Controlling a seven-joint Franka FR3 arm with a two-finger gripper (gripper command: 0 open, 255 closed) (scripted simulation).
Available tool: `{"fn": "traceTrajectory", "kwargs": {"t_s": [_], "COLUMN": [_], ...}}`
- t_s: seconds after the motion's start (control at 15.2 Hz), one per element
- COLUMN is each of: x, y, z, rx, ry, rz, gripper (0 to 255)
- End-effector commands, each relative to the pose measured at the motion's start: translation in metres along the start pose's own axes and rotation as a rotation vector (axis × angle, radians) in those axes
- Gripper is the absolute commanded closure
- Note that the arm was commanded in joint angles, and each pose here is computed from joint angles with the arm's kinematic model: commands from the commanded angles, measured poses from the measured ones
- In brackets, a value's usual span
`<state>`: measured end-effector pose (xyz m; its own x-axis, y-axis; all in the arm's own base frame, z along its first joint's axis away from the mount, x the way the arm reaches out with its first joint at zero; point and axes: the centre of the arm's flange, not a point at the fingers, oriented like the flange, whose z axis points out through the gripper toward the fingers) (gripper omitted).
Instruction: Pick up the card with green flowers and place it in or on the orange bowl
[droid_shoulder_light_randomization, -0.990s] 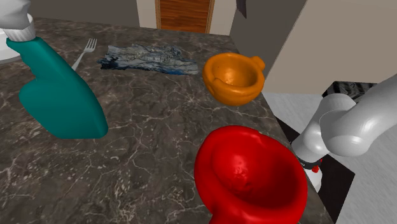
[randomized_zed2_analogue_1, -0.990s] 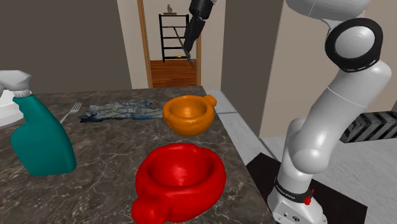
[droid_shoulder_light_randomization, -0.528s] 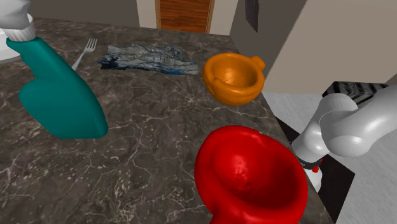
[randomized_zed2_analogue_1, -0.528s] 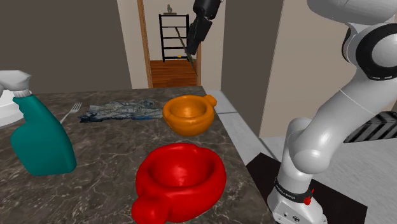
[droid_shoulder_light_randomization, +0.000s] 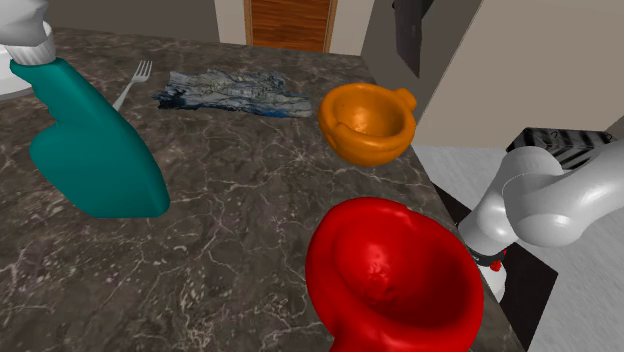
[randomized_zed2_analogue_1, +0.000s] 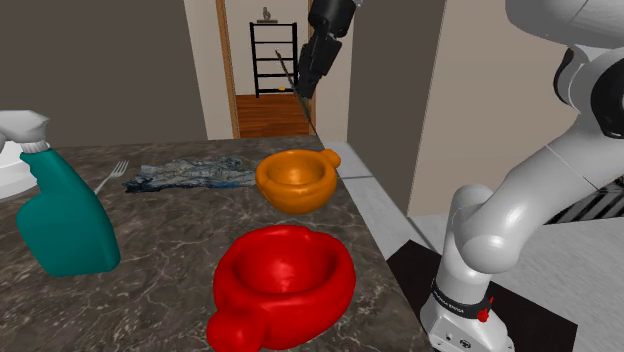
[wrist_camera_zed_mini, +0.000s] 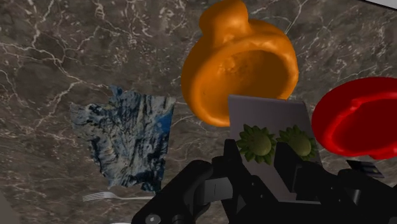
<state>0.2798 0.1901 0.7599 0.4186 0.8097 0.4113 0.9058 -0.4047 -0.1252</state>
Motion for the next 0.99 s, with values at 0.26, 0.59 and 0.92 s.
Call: {"fn": "traceTrajectory", "kwargs": {"t_s": [0.26,0.59,0.92], "x": [-0.014,-0.024,-0.024], "y": [0.004,0.007,0.007], "z": [0.028,0.051,0.051], "rx": [0.000,0.000,0.000], "ry": [0.000,0.000,0.000], "rz": [0.000,0.000,0.000], "gripper": [255,255,255]}}
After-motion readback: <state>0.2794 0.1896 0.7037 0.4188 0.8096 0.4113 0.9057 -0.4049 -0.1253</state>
